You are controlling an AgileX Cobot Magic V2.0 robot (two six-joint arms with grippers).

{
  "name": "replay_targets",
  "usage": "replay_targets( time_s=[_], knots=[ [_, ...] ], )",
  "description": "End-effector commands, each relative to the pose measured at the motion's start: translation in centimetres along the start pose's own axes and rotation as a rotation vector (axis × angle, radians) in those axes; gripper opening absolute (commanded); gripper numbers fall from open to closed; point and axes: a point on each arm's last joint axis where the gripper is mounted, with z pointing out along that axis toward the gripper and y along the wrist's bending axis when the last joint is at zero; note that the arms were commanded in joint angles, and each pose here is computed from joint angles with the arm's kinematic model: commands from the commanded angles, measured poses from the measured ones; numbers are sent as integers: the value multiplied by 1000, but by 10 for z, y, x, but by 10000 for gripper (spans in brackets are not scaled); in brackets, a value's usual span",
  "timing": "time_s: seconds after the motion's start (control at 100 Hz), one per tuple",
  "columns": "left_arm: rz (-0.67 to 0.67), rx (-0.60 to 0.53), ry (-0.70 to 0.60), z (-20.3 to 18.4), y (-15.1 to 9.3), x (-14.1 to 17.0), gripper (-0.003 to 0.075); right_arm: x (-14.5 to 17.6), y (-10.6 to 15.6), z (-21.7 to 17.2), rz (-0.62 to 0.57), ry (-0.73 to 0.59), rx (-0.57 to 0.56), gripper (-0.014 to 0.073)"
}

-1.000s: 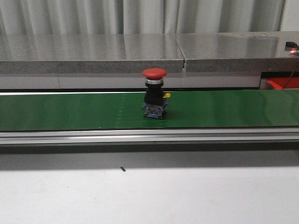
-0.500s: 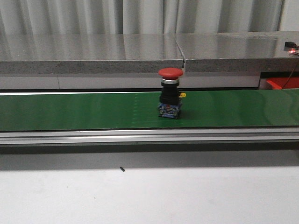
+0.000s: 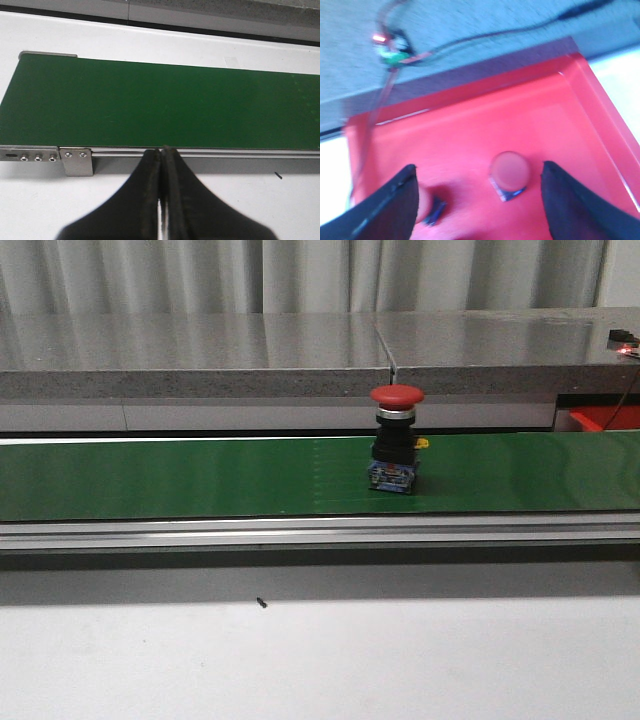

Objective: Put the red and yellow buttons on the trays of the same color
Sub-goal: 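Lower the red button onto the red tray and open the right gripper, then move the right gripper back over the second red button on the belt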

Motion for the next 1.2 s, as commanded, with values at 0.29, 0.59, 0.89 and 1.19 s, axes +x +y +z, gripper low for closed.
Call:
replay_targets(
  time_s=[0.29, 0.59, 0.89, 1.19],
  knots=[
    [-10, 25, -103, -5, -4, -15, -20, 16, 59, -97, -87, -173, -125, 513],
    [-10, 25, -103, -5, -4, -15, -20, 45, 95, -141, -195, -69, -250, 513],
    [-10, 25, -103, -5, -4, -15, -20, 80, 137, -160, -367, 174, -398, 513],
    [-10, 25, -103, -5, -4, -15, -20, 101, 158, -169, -546, 295, -490, 513]
  ],
)
